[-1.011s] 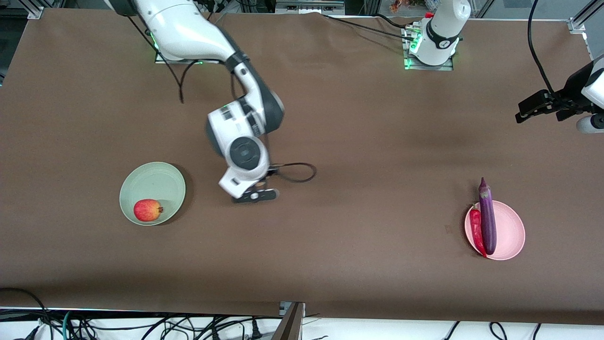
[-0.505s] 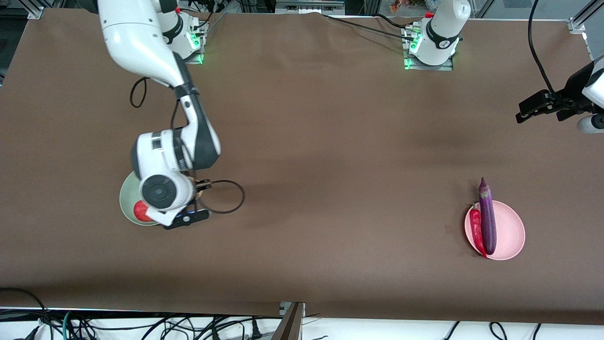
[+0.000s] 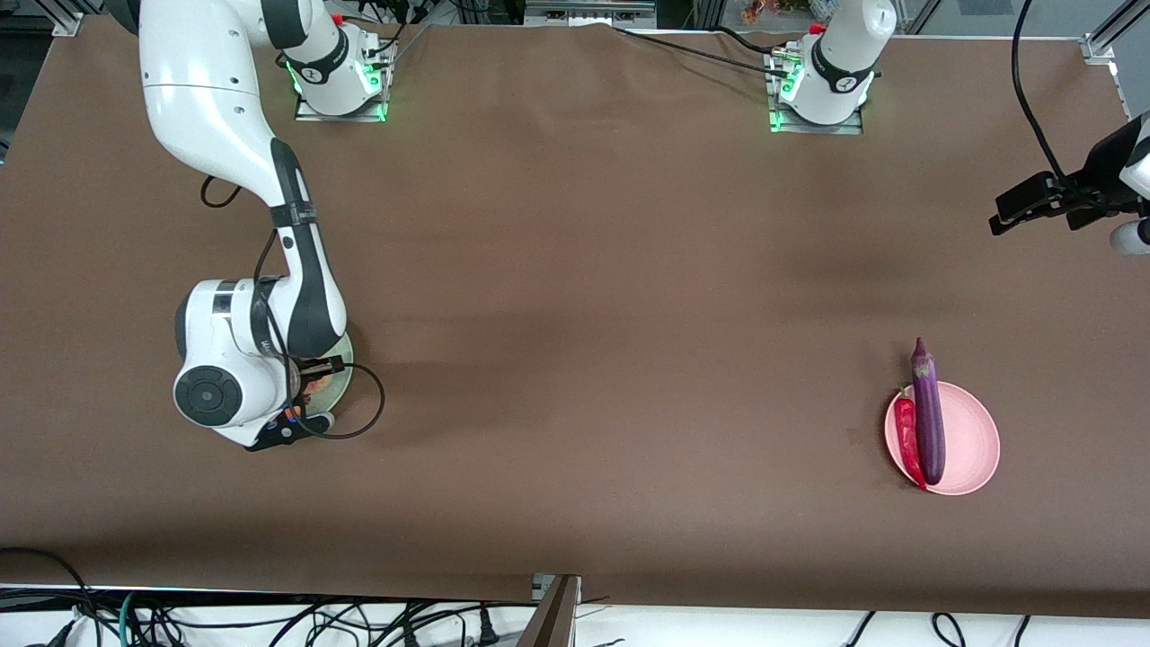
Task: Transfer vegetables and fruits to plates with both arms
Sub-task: 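Carry the peach to the green plate and open the right gripper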
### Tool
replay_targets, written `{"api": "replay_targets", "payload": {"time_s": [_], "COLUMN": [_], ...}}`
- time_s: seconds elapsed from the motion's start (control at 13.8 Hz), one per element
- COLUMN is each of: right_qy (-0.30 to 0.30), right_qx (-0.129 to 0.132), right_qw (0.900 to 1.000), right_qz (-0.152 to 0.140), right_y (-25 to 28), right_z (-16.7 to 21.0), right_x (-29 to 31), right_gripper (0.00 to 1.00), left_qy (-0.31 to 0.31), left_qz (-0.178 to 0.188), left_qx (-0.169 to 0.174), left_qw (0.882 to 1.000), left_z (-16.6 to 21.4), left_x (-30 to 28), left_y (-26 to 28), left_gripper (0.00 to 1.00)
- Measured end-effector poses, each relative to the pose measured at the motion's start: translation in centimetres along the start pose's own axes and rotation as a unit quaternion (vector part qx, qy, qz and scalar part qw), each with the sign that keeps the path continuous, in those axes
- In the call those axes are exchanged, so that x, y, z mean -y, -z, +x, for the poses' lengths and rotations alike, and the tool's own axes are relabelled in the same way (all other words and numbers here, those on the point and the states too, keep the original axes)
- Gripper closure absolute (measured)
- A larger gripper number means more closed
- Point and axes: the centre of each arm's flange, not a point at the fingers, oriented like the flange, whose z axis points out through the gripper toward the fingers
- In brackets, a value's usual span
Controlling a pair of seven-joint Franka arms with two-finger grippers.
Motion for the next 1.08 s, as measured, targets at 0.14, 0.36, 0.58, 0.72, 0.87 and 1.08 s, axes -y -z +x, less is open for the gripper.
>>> {"api": "replay_targets", "payload": {"time_s": [0.14,0.36,0.58,0.72,0.87,1.08], "right_qy": [0.001,0.000,-0.001,-0.006,-0.016,-0.029], "right_qx": [-0.005,-0.010,-0.024,-0.051,-0.090,-0.140], "right_qw": [1.000,1.000,1.000,0.999,0.996,0.990], "right_qz": [0.004,0.001,-0.002,-0.005,-0.007,-0.002], "right_y": [-0.8,-1.6,-0.4,2.8,7.9,15.4], "right_z": [0.4,0.6,0.7,0.5,-0.7,-3.9], "right_x": [0.4,0.3,-0.2,-1.2,-2.8,-4.8], "right_gripper": [0.13,0.13,0.00,0.00,0.00,0.00], "left_qy": [0.000,0.000,0.000,0.001,0.001,0.001], "left_qz": [0.000,0.000,0.000,0.000,0.000,0.000], "left_qx": [0.000,0.000,0.000,0.001,0.002,0.002], "left_qw": [1.000,1.000,1.000,1.000,1.000,1.000], "left_z": [0.0,0.0,0.0,0.0,0.0,0.0], "left_x": [0.0,0.0,0.1,0.1,0.1,0.1], "left_y": [0.0,0.0,0.0,0.0,0.0,-0.1], "left_gripper": [0.00,0.00,0.00,0.00,0.00,0.00]}}
